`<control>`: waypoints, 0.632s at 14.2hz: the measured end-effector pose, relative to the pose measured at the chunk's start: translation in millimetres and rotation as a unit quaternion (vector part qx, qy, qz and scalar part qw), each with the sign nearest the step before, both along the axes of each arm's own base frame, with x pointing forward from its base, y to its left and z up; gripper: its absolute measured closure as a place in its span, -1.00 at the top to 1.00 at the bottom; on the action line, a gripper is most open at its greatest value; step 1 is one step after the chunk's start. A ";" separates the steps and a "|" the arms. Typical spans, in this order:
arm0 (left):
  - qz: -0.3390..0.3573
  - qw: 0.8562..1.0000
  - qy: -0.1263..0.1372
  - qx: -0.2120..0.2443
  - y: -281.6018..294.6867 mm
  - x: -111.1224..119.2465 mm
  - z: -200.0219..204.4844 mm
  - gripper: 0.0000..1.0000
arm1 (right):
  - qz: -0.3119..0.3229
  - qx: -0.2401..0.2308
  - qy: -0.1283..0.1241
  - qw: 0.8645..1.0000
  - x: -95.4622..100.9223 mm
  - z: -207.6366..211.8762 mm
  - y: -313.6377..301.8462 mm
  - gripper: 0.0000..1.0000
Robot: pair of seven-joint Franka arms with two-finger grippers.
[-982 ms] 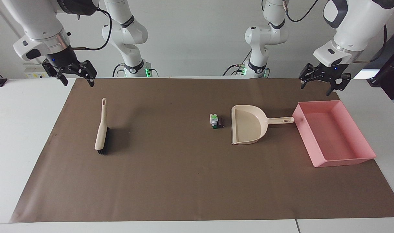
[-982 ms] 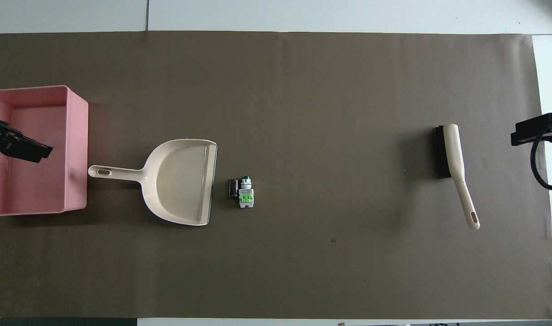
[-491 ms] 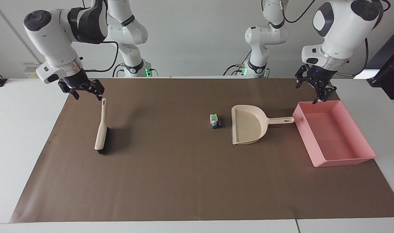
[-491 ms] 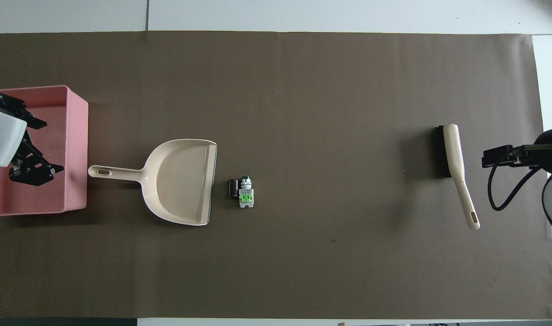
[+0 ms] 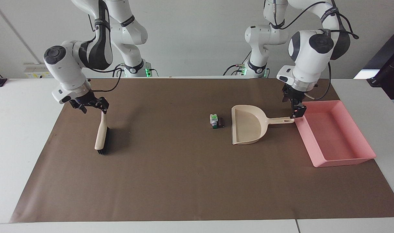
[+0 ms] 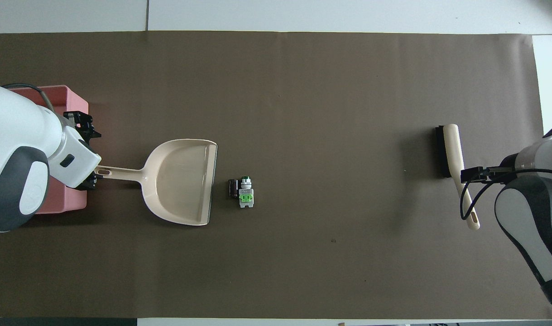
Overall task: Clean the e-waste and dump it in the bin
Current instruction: 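Grasp the dustpan handle with the left gripper while the right gripper reaches the brush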
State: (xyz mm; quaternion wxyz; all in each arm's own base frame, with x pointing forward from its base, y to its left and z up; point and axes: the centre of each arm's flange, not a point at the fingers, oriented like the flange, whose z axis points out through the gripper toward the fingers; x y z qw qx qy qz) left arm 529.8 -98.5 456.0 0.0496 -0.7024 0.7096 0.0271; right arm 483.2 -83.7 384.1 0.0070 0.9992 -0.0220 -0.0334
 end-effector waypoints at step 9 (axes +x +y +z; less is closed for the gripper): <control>-0.009 0.999 0.004 0.034 2.3 -16.8 -99.1 0.91 | 0.025 0.025 0.011 0.999 -22.5 -39.7 -2.4 0.96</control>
